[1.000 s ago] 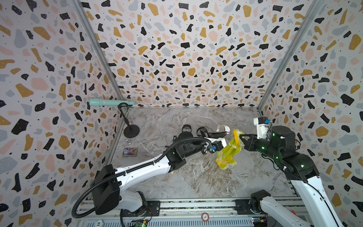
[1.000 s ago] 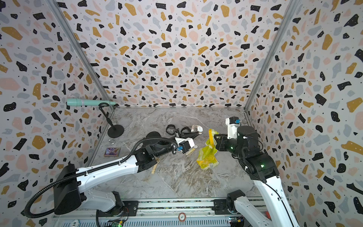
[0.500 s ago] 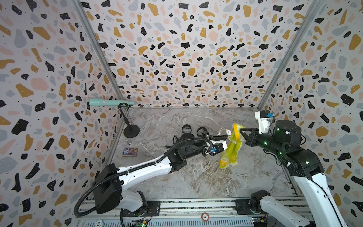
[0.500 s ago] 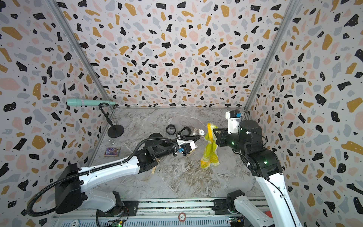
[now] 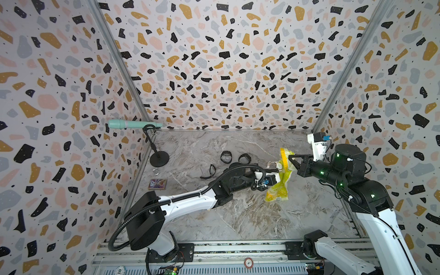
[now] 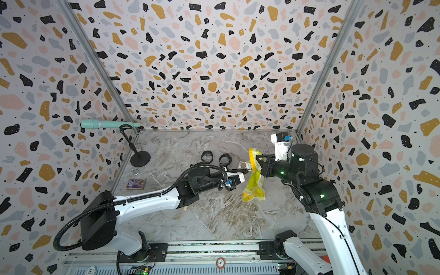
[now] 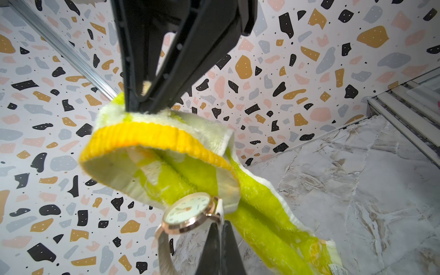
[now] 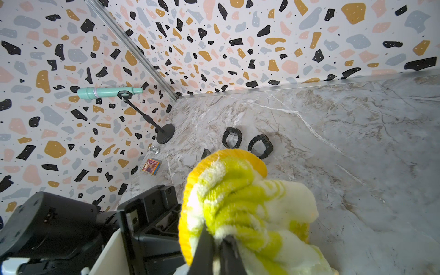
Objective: Wipe the watch dial
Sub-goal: Wipe the dirt from the watch dial.
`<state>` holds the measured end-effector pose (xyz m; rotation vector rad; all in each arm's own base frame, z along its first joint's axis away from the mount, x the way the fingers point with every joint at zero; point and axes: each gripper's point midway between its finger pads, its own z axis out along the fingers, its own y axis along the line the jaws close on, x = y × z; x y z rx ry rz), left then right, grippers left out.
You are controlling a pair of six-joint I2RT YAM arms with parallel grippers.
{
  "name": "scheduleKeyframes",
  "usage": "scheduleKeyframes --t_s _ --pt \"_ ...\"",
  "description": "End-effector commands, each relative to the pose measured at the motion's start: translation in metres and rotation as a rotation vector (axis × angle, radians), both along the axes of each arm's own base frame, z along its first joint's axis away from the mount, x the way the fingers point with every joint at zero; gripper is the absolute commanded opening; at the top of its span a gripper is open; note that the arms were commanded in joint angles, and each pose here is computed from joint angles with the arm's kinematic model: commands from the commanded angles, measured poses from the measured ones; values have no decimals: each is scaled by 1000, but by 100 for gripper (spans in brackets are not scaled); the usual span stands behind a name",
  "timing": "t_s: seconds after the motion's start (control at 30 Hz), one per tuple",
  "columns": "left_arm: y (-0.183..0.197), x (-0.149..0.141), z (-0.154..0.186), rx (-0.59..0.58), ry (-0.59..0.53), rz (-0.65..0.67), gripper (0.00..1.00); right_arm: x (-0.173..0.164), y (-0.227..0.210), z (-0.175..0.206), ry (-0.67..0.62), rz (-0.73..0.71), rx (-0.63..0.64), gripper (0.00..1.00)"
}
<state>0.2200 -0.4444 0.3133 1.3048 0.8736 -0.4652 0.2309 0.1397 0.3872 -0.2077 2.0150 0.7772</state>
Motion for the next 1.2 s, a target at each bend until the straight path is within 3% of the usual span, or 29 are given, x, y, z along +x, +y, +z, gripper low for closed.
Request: scheduleKeyframes --t_s 0.0,0.53,1.17 --pt "-7 -6 35 -85 -40 -31 0 -1 7 6 -40 37 34 0" --pt "-15 -2 47 -101 -80 -19 0 -1 10 -40 64 40 -20 0" --pt "7 -7 78 -158 -140 26 0 -17 -14 -83 168 -55 -93 0"
